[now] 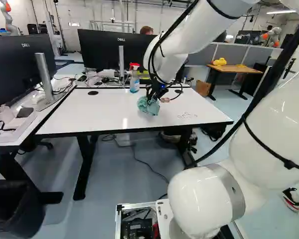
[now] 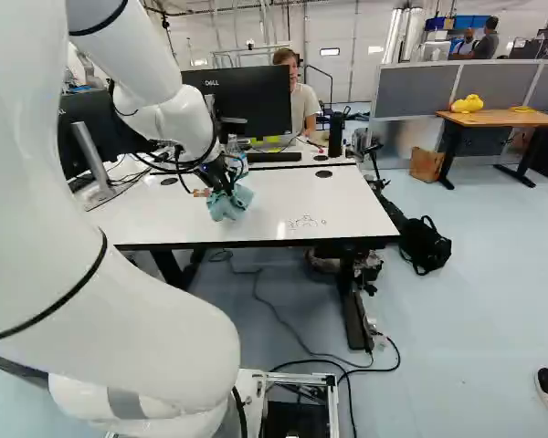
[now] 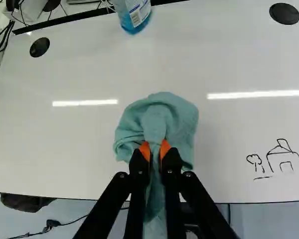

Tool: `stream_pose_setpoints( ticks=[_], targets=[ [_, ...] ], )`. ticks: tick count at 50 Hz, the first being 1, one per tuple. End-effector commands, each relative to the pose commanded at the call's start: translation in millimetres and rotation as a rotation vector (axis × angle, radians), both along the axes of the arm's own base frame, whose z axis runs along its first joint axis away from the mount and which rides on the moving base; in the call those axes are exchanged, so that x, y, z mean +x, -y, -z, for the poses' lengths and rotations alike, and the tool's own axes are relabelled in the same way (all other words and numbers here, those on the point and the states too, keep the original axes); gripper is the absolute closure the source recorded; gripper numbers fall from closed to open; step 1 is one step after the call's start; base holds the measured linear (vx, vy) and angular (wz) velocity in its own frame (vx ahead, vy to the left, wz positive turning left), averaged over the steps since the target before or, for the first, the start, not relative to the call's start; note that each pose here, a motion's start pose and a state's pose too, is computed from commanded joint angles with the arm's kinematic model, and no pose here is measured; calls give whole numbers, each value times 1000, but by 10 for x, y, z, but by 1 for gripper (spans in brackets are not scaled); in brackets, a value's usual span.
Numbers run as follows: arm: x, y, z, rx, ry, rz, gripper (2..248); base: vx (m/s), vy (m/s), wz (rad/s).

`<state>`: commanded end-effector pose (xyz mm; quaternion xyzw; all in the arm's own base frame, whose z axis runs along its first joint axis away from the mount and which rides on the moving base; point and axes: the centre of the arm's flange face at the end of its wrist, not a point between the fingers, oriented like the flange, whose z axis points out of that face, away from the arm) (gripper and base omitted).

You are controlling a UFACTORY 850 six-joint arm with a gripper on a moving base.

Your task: Clean the table with the green towel

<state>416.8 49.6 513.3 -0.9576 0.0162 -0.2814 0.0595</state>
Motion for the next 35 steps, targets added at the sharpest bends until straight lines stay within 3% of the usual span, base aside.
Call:
stream_pose_setpoints(
  ticks=[35],
  targets=[
    [68,581,-1,0,-1,138,208,0,0,0]
  ],
)
